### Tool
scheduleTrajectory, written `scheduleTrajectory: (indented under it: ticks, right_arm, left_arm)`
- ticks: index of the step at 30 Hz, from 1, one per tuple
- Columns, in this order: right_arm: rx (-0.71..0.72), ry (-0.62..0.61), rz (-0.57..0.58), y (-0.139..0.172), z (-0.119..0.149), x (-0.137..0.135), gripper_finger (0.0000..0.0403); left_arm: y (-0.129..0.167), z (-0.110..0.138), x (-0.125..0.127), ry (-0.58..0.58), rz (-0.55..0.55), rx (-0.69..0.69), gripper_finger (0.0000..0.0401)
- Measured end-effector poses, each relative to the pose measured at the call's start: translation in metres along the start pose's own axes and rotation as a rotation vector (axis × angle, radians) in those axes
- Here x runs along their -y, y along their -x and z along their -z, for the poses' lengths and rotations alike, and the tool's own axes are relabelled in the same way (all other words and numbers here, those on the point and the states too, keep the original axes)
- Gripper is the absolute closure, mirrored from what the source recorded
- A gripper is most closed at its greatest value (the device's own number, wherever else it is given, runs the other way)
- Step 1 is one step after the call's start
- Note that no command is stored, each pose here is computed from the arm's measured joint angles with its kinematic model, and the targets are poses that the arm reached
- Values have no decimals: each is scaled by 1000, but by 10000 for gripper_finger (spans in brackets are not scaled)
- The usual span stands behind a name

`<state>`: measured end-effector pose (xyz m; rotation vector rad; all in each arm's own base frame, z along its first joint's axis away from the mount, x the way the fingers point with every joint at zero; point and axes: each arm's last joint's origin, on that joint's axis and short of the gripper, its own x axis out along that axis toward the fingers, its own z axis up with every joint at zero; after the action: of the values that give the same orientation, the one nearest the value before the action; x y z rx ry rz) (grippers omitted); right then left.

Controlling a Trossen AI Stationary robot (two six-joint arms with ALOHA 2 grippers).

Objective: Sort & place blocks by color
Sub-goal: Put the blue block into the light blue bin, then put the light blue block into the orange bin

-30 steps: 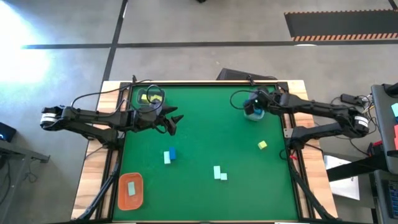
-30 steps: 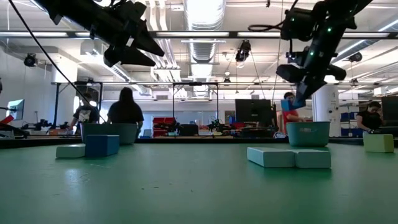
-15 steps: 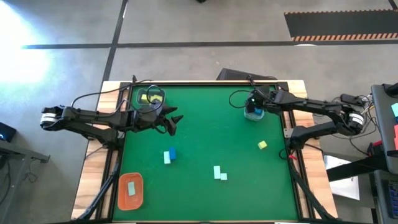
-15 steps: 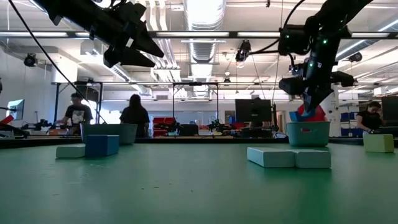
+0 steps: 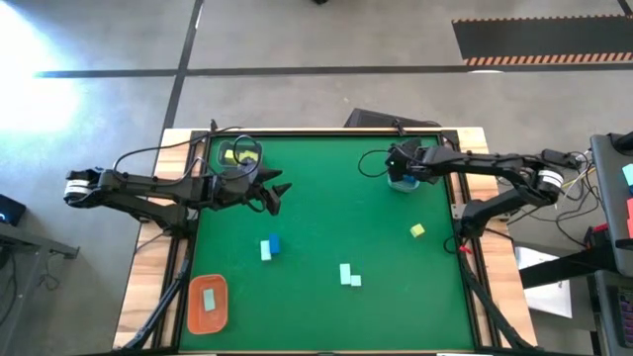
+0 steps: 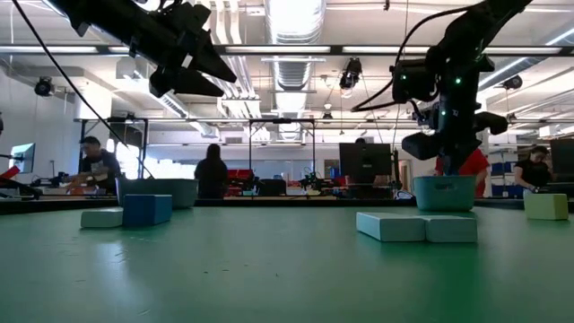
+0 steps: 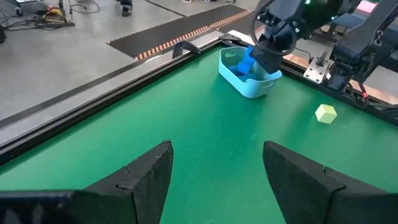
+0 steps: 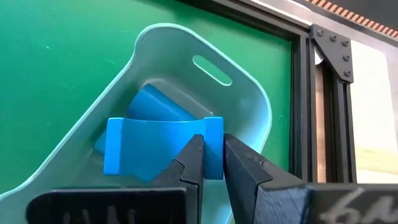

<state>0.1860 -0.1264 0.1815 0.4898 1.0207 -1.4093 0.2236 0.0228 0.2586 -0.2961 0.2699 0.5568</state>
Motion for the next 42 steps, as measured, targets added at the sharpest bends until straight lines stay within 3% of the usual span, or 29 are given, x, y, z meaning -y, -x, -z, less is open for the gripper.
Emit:
scheduleTrajectory:
  ticks: [21,33,42]
  right_arm:
    - [0,44,7,-2,0,-1,366]
    - [1,44,6,-2,0,-1,271]
    - [19,42,-64,11,-3,6,237]
  left_arm:
    - [0,-3,1,5,7,19,168]
    - [0,-3,1,8,8,22,168]
    - [-2,-1,1,35,5,12,168]
